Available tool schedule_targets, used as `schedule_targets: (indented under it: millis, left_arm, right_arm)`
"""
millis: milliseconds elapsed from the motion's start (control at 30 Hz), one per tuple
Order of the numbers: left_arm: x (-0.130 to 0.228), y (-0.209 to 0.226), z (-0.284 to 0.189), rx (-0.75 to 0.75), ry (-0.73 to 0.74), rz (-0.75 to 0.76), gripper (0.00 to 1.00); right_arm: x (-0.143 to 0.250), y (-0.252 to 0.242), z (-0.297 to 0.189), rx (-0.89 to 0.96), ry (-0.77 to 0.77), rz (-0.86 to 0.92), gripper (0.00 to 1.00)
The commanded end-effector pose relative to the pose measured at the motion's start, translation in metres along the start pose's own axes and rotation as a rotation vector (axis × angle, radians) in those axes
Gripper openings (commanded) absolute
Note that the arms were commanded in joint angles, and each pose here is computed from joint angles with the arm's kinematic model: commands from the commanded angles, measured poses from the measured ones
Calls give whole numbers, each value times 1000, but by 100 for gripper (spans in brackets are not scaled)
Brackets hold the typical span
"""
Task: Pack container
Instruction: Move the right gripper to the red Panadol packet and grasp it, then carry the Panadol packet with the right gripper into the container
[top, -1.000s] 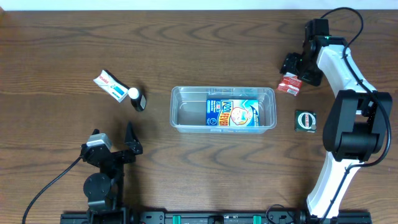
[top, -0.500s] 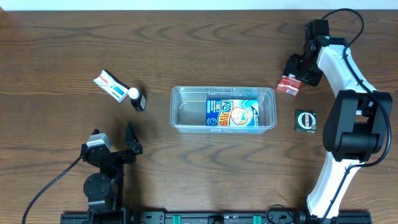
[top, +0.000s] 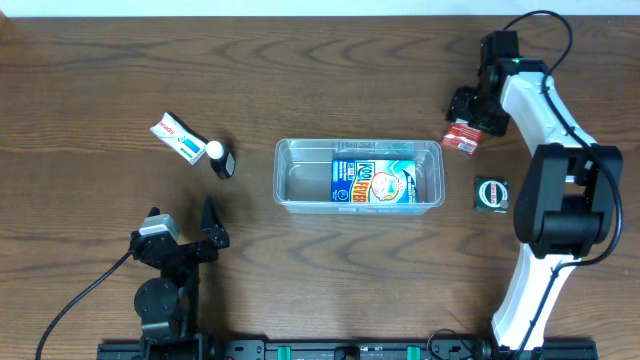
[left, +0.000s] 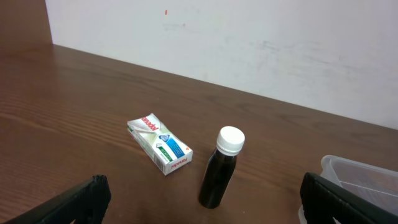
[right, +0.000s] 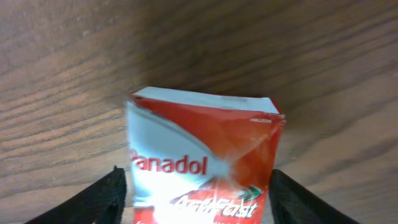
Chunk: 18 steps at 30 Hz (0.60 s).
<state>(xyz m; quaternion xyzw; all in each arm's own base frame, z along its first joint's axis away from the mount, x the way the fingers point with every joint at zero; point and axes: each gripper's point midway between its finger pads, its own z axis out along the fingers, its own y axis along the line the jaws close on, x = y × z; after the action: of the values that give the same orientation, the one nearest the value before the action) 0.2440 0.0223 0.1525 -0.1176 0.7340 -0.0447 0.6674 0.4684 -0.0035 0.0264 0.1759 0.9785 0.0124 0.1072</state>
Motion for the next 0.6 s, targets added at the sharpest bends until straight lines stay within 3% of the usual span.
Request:
schedule_targets:
  millis: [0, 233, 567]
  left_arm:
    - [15, 5, 1, -19, 45, 8, 98]
    - [15, 5, 1, -19, 45, 8, 98]
    - [15, 5, 1, -19, 45, 8, 98]
  right_arm:
    - [10, 2, 17, 17, 37, -21, 66]
    - [10, 0, 18, 20, 43, -17, 51]
    - [8, 1, 4, 18, 40, -27, 49]
